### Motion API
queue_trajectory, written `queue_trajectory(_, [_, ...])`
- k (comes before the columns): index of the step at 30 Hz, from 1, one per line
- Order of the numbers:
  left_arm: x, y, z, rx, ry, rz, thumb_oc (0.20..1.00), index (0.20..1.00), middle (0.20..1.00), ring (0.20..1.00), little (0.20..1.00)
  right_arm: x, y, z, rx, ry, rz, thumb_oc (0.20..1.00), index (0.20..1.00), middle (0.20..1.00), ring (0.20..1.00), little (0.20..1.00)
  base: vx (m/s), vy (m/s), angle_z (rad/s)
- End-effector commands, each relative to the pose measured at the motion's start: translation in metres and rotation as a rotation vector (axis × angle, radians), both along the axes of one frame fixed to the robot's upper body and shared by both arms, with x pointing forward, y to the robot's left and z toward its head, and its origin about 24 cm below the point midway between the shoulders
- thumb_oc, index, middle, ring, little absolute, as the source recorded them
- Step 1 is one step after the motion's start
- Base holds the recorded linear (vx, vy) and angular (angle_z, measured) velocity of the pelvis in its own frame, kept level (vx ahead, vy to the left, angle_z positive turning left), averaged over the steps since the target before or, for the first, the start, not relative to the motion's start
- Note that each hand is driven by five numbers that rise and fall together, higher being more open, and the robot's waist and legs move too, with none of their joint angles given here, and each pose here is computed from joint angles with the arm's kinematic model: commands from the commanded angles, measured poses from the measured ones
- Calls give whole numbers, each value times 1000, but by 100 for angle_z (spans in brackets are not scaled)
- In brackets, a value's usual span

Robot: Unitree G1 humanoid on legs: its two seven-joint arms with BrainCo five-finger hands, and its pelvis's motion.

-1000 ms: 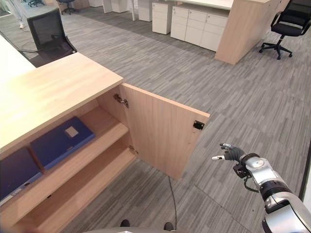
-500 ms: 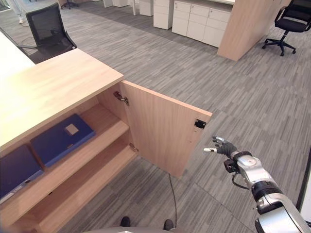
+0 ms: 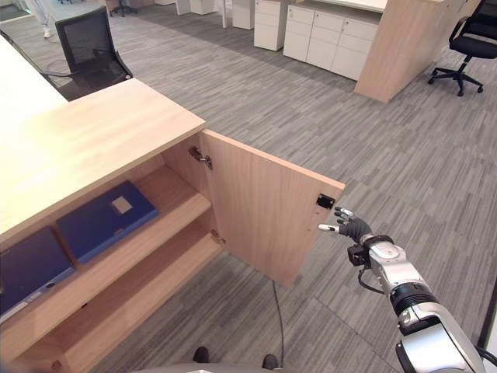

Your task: Put the empty folder in the office cabinet

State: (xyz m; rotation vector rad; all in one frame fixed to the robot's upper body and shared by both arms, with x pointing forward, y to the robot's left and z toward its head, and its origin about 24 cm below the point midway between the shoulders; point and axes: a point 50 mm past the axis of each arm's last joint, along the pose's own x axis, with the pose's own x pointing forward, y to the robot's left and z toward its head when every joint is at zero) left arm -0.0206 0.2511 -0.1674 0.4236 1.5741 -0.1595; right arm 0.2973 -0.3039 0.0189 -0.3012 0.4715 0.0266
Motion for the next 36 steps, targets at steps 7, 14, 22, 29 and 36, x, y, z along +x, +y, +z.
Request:
queue_trajectory(7, [-8,17,5,57,42,-25,1000,1000,1000,1000,1000,42,45,31,213,-186,46,1000,1000,1000,1000,1000,0,0,0])
queue_trajectory(14, [-2,17,5,62,17,-46,1000,1000,1000,1000,1000,58,75,48,302,-254,115,1000,1000,1000,1000,1000,0,0,0])
queue_trajectory(22, [8,19,5,74,-13,-58,1000,1000,1000,1000,1000,60,116,63,411,-318,272,1000,1000,1000,1000,1000,0,2,0])
queue_trajectory(29, [10,22,6,98,-24,-76,1000,1000,1000,1000,1000,2,217,42,821,-206,645,1000,1000,1000,1000,1000,2,11,-6])
queue_trajectory(36, [12,20,6,95,-55,-31,1000,1000,1000,1000,1000,-46,233,-5,856,-14,706,1000,1000,1000,1000,1000,4,4,0])
